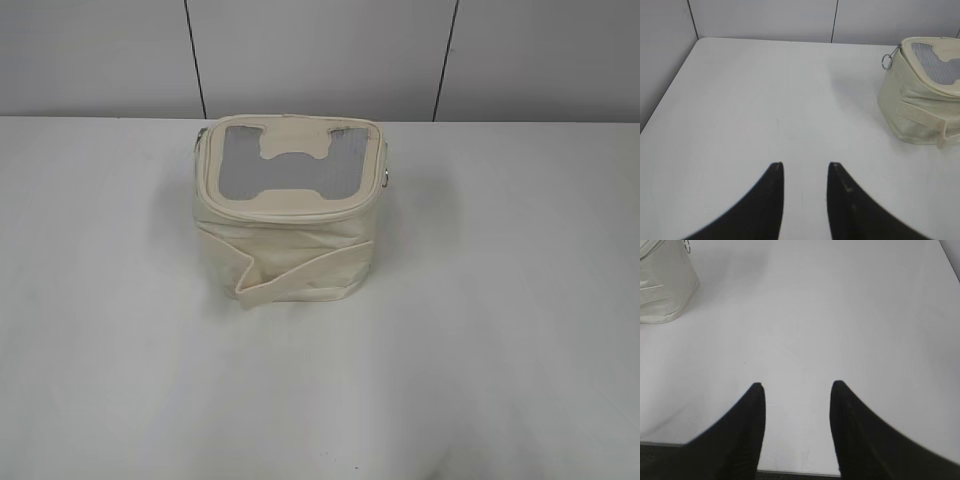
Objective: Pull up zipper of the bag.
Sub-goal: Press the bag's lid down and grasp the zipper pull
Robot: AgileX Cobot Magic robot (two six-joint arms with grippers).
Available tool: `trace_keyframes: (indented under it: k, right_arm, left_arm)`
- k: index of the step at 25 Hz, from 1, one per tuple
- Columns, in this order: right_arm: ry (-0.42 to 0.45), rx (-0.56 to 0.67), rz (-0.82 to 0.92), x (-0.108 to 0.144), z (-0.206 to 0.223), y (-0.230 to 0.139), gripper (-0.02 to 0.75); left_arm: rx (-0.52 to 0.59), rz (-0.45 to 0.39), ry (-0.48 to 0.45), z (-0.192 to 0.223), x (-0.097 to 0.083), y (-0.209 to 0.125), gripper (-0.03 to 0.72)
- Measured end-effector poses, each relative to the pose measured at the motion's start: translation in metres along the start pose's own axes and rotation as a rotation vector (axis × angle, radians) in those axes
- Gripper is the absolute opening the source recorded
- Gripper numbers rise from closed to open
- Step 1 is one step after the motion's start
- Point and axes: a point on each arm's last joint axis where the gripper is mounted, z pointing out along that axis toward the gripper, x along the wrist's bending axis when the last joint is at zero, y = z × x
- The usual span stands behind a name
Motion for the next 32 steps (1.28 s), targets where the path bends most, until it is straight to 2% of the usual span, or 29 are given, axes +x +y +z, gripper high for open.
trace_keyframes:
  k: [25,29,32]
  right_arm:
    - [0.003,0.000,0.001,0.000,0.000,0.000,0.345]
    - [0.054,-0.010,0.029,0.005,0.000,0.002,0.345]
    - [0.182,0.042,0.017,0.015,0.013,0.015,0.345]
  left_arm:
    - [0.000,0.000,0.000,0.000,0.000,0.000,0.241]
    - [0.000,0.000,0.000,0.000,0.000,0.000,0.241]
    - [0.000,0.000,-0.001,0.000,0.000,0.000,0.241]
